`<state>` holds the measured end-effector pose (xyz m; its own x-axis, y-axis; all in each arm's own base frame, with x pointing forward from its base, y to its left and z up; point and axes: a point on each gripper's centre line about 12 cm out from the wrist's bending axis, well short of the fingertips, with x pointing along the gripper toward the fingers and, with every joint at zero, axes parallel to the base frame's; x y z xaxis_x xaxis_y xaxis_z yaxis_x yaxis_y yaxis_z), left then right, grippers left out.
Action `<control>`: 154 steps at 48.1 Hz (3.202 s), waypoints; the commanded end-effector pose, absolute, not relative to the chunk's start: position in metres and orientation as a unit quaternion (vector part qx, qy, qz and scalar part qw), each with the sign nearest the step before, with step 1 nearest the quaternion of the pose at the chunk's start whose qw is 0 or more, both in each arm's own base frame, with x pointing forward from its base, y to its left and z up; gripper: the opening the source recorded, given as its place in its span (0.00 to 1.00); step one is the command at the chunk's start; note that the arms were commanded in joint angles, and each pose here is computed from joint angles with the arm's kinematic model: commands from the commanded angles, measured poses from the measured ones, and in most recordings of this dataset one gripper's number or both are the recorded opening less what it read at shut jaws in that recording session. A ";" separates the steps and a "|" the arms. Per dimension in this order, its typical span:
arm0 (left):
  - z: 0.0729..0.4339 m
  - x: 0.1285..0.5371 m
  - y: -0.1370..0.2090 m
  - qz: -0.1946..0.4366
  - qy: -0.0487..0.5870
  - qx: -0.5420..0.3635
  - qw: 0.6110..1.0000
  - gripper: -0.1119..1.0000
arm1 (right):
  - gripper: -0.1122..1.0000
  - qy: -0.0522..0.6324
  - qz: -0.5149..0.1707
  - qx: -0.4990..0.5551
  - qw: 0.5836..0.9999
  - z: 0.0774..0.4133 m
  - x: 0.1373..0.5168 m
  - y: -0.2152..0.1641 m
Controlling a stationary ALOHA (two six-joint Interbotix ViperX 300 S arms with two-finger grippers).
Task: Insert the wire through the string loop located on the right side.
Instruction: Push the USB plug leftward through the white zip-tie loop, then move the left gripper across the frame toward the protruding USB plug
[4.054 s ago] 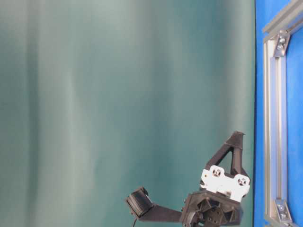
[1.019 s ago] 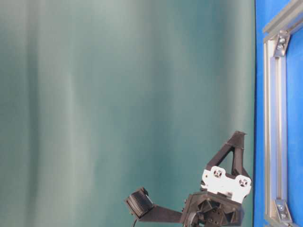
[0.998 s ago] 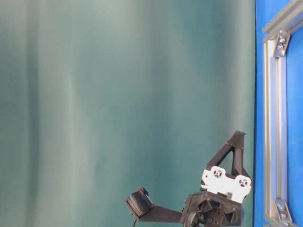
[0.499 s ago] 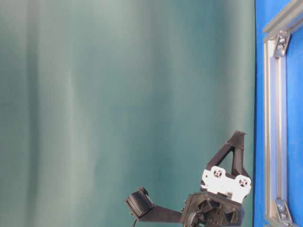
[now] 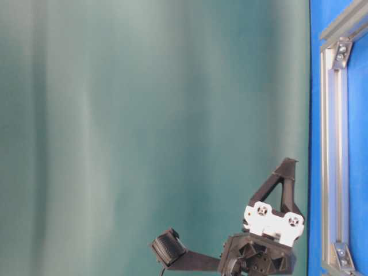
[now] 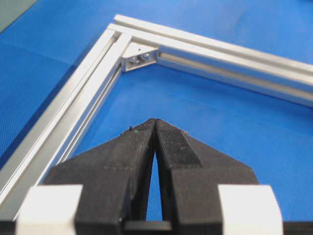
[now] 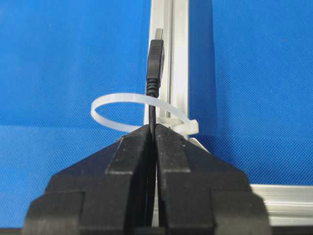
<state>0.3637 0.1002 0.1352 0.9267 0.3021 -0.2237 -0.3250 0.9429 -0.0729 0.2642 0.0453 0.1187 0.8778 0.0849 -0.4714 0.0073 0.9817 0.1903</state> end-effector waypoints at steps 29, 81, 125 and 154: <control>0.147 0.375 0.003 0.034 0.090 -0.089 0.991 0.10 | 0.07 0.232 0.020 0.098 0.968 0.125 0.269 0.045; 0.166 0.444 -0.041 -0.018 0.117 -0.083 0.989 0.11 | 0.07 0.231 0.020 0.098 0.968 0.125 0.269 0.046; 0.163 0.468 -0.050 -0.024 0.150 -0.085 0.985 0.91 | 0.07 0.232 0.020 0.098 0.968 0.125 0.269 0.046; 0.136 0.478 -0.051 -0.022 0.178 -0.082 0.980 0.93 | 0.07 0.233 0.020 0.098 0.967 0.125 0.269 0.046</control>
